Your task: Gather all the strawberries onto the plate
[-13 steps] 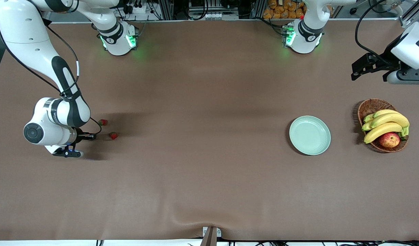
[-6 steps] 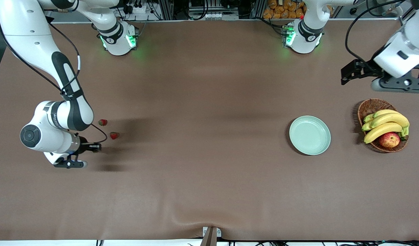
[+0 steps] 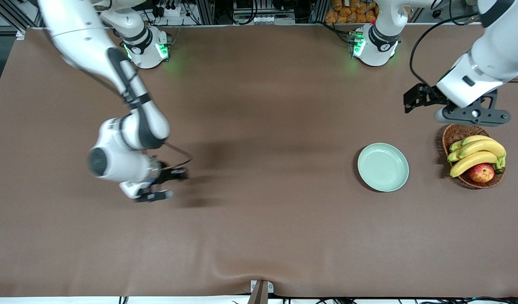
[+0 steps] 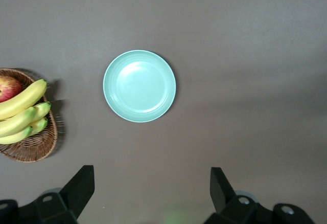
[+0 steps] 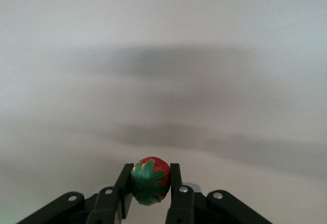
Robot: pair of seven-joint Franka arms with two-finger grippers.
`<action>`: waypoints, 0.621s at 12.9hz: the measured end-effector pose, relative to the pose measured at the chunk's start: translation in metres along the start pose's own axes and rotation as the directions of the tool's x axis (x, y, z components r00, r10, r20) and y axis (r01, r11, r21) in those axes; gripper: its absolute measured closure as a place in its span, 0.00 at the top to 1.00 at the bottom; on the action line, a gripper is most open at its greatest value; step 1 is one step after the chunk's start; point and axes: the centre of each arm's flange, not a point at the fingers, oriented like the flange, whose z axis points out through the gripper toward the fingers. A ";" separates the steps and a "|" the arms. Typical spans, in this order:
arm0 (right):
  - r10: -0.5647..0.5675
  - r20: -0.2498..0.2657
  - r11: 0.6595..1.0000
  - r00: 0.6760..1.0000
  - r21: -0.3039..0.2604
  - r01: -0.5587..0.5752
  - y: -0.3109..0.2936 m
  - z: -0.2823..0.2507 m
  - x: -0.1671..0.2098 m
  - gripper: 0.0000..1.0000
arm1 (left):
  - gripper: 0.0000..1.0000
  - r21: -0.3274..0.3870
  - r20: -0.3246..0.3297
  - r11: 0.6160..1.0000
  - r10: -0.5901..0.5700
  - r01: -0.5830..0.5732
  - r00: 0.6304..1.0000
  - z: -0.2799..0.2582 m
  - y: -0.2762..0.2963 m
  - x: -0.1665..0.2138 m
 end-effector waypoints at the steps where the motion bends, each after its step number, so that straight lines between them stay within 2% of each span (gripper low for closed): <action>1: 0.019 0.018 0.999 1.000 0.031 -0.020 -0.043 0.018 -0.012 0.33 | 1.00 -0.001 0.003 1.000 0.002 -0.002 1.000 0.008 0.007 0.004; 3: 0.077 0.025 0.994 0.997 0.074 -0.079 -0.120 0.053 -0.034 0.33 | 1.00 -0.001 0.020 1.000 -0.011 0.011 1.000 0.025 0.024 0.012; 4: 0.103 0.013 0.991 0.995 0.084 -0.103 -0.149 0.070 -0.043 0.33 | 1.00 0.000 0.032 1.000 -0.027 0.027 0.999 0.033 0.034 0.014; 6: 0.134 -0.004 0.986 0.991 0.100 -0.133 -0.188 0.112 -0.058 0.33 | 1.00 -0.004 0.053 0.999 -0.049 0.049 0.997 0.048 0.049 0.016; 8: 0.162 0.025 0.978 0.986 0.128 -0.164 -0.208 0.150 -0.072 0.33 | 1.00 -0.053 0.072 0.997 -0.058 0.062 0.996 0.066 0.056 0.018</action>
